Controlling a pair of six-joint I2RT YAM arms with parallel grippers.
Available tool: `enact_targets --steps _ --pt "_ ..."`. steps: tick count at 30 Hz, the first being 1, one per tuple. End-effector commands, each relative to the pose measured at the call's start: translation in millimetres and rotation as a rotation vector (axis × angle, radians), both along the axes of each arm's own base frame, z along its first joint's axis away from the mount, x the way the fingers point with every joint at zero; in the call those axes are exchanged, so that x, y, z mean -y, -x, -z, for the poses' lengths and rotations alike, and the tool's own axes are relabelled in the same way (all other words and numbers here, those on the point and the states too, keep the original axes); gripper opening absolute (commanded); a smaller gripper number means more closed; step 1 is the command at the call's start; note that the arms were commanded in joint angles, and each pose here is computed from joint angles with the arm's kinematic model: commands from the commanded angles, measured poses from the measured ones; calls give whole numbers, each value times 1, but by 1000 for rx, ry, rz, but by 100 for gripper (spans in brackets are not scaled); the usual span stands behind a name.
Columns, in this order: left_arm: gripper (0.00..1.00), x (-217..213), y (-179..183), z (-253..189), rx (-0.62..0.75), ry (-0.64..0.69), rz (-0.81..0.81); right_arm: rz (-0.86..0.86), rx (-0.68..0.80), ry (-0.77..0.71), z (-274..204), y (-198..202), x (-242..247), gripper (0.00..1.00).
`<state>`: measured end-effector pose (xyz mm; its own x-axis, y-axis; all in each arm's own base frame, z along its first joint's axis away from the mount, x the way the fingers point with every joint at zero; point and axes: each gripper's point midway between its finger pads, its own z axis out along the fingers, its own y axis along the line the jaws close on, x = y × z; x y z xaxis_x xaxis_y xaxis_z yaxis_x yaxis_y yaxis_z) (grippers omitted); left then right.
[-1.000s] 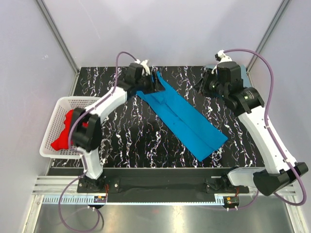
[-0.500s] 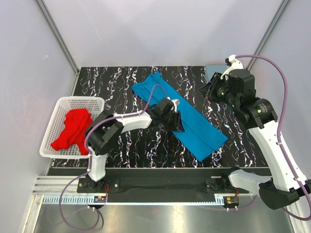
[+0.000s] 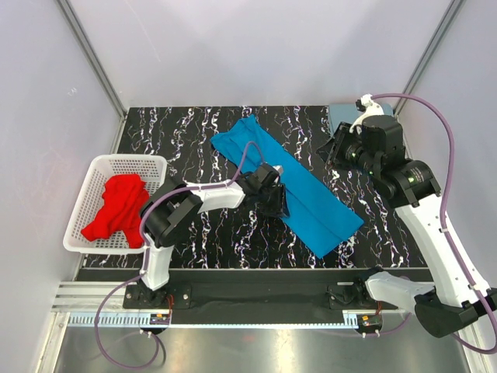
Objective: Fold and stack the t-shirts
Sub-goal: Fold the tshirt
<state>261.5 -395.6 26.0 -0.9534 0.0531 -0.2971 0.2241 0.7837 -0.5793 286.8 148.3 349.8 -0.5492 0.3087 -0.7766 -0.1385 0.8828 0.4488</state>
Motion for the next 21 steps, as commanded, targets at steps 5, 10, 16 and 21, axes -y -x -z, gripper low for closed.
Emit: enact_targets --steps 5,10,16,21 --pt "40 -57 10 29 11 -264 -24 -24 10 -47 -7 12 -2 30" --pt "40 -101 17 32 48 -409 -61 -29 -4 -48 0 13 -3 30" --pt "40 -173 26 30 20 -465 -195 -64 -62 -24 37 -6 -17 30" --pt "43 -207 20 -3 41 -381 -325 -132 -182 14 99 -37 -40 31"
